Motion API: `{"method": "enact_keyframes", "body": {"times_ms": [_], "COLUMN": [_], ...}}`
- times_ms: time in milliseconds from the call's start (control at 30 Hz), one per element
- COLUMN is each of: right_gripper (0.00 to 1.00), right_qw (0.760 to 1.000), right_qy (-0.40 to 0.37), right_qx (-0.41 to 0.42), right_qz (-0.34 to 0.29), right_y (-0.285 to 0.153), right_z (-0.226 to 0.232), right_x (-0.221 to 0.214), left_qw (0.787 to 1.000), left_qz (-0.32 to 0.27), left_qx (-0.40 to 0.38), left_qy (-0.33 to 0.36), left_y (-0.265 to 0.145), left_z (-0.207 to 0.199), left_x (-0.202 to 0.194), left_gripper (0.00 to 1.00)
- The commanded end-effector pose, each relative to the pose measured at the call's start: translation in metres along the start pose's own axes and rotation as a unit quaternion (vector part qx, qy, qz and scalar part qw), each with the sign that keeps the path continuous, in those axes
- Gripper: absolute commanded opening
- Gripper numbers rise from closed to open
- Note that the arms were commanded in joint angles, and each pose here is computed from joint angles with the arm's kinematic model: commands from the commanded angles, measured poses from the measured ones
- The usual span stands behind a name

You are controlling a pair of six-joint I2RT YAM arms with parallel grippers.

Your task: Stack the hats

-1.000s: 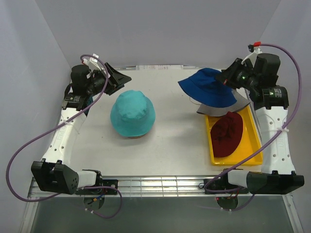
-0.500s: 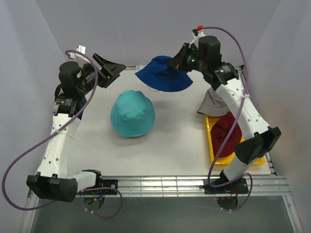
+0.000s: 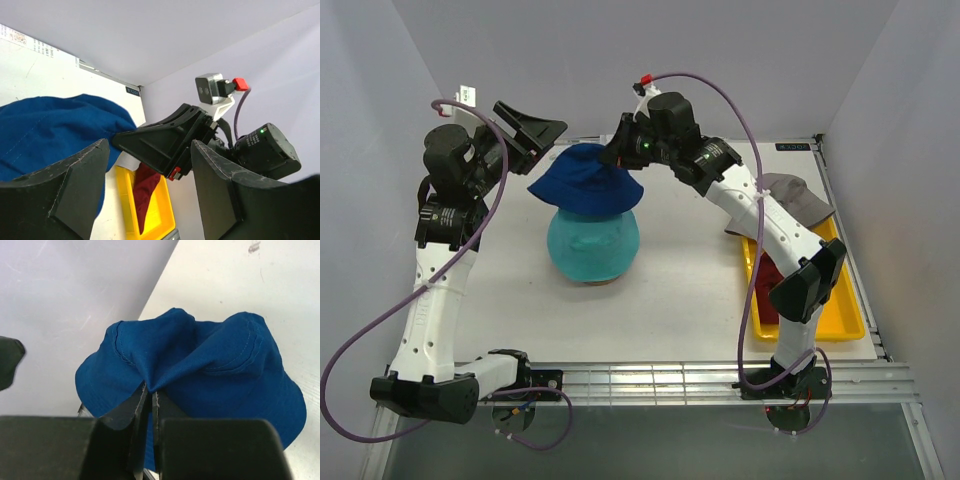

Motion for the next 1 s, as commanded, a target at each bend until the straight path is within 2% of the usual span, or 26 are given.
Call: {"method": "enact_keyframes", "body": {"times_ms": [0, 333, 700, 867, 967], "right_gripper": [0.08, 0.08, 0.08, 0.08, 0.08], "right_qw": [0.999, 0.999, 0.997, 0.995, 0.994], "right_qy": [-0.009, -0.03, -0.048, -0.052, -0.057], "right_qx": [0.019, 0.032, 0.032, 0.041, 0.046], "right_qz": [-0.032, 0.021, 0.055, 0.073, 0.085], "right_y": [-0.018, -0.02, -0.033, -0.037, -0.036], "right_z": [0.016, 0.032, 0.036, 0.036, 0.035], "right_x": [0.012, -0.027, -0.056, -0.07, -0.08], "left_qw": [1.0, 1.0, 0.996, 0.992, 0.986], "left_qz": [-0.016, -0.012, 0.012, 0.007, -0.007], "left_qx": [-0.002, 0.018, 0.089, 0.121, 0.166], "left_qy": [0.012, 0.016, -0.002, -0.022, -0.031], "left_y": [-0.013, -0.016, -0.015, -0.02, -0.024], "left_z": [-0.007, 0.008, 0.062, 0.082, 0.103], "left_x": [0.005, -0.002, -0.014, -0.018, -0.017], "left_gripper": [0.77, 0.77, 0.78, 0.78, 0.78]}}
Point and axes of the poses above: each gripper's point midway between its finger pads, its own y axis out along the fingers, its own z axis along the line the jaws close on, x = y × z, the point moved 2 cm from there along -y, back along the fingers, and after that the axes turned 3 degrees about -y, right-handed, at the moved point
